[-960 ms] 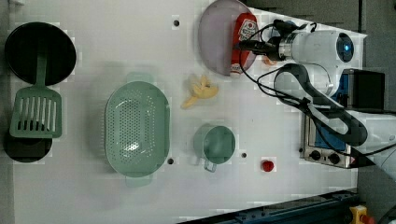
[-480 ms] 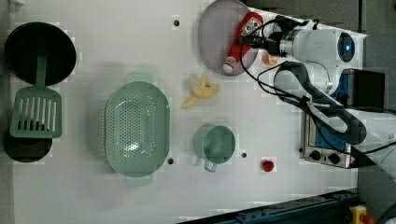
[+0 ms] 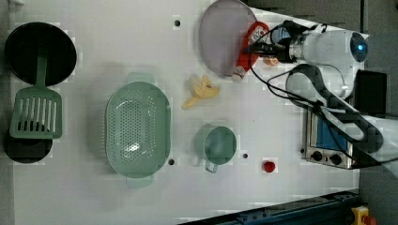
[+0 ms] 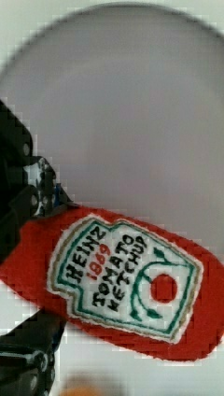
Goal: Pick ketchup from plate and place it on table.
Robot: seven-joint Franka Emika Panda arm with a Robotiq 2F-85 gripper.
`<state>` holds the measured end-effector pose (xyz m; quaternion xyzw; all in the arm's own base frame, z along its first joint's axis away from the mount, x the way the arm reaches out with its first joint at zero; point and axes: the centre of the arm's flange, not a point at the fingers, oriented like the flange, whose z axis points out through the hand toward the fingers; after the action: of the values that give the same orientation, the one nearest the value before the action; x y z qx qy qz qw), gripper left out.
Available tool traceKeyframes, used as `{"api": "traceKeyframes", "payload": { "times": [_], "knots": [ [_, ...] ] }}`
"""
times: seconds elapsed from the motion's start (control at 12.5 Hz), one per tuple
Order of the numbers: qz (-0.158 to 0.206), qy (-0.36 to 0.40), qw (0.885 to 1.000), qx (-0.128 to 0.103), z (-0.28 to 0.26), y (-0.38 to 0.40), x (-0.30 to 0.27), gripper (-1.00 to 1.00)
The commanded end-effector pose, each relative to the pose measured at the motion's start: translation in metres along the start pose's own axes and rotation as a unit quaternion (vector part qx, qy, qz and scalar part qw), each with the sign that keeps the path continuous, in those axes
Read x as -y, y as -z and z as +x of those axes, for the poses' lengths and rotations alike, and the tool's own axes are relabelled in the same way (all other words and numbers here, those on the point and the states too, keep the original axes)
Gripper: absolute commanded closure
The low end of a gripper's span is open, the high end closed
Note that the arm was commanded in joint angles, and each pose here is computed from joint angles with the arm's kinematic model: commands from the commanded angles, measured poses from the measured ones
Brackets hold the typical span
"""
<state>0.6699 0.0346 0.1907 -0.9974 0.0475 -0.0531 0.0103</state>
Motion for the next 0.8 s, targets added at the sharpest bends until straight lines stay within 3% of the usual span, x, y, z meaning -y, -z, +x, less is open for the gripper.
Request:
{"api": "traceKeyframes", "payload": {
  "times": [0.08, 0.32, 0.8],
  "knots": [
    [-0.009, 0.011, 0.999, -0.047, 0.018, 0.127, -0.005, -0.23],
    [-0.019, -0.004, 0.999, -0.039, -0.008, 0.181, -0.012, -0.23],
    [-0.039, -0.028, 0.999, 0.023, -0.084, 0.195, -0.044, -0.23]
  ]
}}
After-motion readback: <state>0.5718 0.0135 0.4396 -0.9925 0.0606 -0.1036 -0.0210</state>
